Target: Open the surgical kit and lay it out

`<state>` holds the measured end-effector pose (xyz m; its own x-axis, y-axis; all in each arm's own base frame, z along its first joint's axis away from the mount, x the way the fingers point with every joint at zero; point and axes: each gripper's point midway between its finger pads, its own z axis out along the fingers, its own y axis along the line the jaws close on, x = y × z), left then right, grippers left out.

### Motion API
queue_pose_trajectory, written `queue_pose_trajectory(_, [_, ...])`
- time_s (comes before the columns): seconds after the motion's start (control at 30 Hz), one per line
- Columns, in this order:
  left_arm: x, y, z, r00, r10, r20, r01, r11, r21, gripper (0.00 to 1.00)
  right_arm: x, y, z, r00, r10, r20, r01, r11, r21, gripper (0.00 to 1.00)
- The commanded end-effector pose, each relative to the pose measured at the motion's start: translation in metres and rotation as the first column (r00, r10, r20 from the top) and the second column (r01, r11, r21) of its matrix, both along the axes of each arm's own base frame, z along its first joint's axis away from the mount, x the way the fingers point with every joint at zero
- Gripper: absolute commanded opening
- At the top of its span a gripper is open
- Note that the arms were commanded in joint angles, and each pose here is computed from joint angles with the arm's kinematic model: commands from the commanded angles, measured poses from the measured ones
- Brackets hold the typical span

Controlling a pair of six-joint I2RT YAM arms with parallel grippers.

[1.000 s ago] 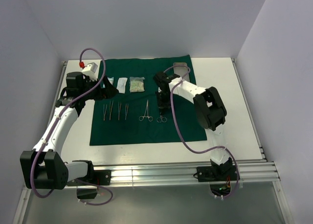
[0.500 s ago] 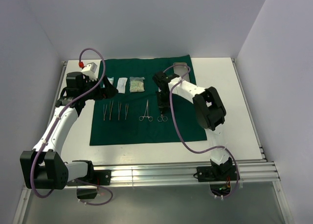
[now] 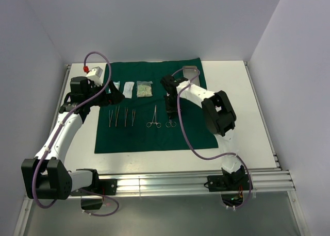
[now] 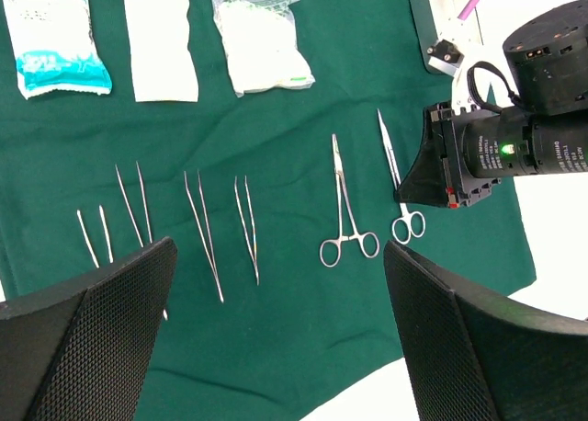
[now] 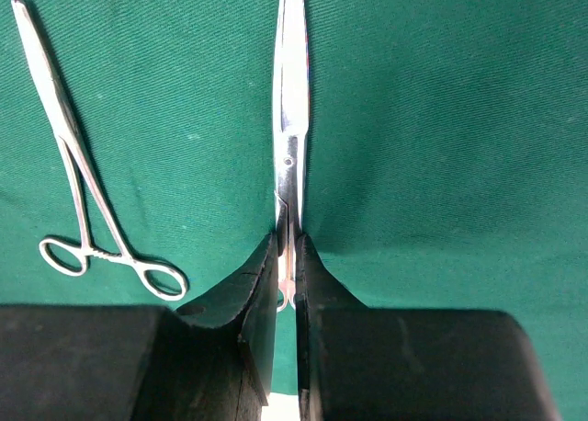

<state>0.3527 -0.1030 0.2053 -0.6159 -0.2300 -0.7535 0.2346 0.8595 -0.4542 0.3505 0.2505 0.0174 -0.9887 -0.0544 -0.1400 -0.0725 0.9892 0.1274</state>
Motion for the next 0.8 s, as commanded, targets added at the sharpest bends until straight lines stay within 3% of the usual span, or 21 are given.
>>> queue_pose_trajectory(0.0, [0.004, 0.000, 0.004, 1.000, 0.005, 0.030, -0.005, 1.000, 0.004, 0.99, 0.015, -0.001, 0.008, 0.999, -0.021, 0.035, 0.021, 1.000, 0.000, 0.00])
queue_pose_trajectory(0.17, [0.004, 0.002, 0.002, 1.000, 0.012, 0.028, -0.012, 1.000, 0.016, 0.99, 0.013, 0.000, 0.011, 0.999, -0.008, 0.032, 0.008, 1.000, 0.013, 0.16])
queue_pose_trajectory(0.33, [0.006, 0.004, 0.004, 0.999, 0.001, 0.035, -0.003, 0.999, 0.039, 0.99, 0.014, 0.002, 0.027, 0.998, -0.002, 0.058, 0.000, 0.999, 0.041, 0.54])
queue_pose_trajectory(0.37, [0.006, 0.004, 0.005, 0.999, -0.002, 0.040, 0.000, 0.999, 0.044, 0.99, 0.016, 0.003, 0.038, 0.996, 0.001, 0.085, -0.006, 0.999, 0.054, 0.62])
queue_pose_trajectory(0.47, [0.010, 0.006, 0.008, 0.998, -0.017, 0.059, 0.013, 0.997, 0.075, 0.99, 0.026, 0.001, 0.071, 0.985, 0.008, 0.171, -0.023, 0.996, 0.086, 0.72])
queue_pose_trajectory(0.6, [0.016, 0.008, 0.023, 0.993, -0.044, 0.105, 0.031, 0.992, 0.121, 0.99, 0.045, -0.011, 0.123, 0.940, -0.009, 0.341, -0.038, 0.991, 0.130, 0.97])
queue_pose_trajectory(0.67, [0.021, 0.012, 0.031, 0.991, -0.028, 0.131, 0.010, 0.990, 0.141, 0.99, 0.053, -0.022, 0.157, 0.897, -0.031, 0.441, -0.045, 0.986, 0.161, 1.00])
queue_pose_trajectory(0.77, [0.036, 0.035, 0.045, 0.978, 0.151, 0.142, -0.170, 0.976, 0.136, 0.99, 0.053, -0.046, 0.183, 0.841, -0.042, 0.539, -0.056, 0.985, 0.165, 1.00])
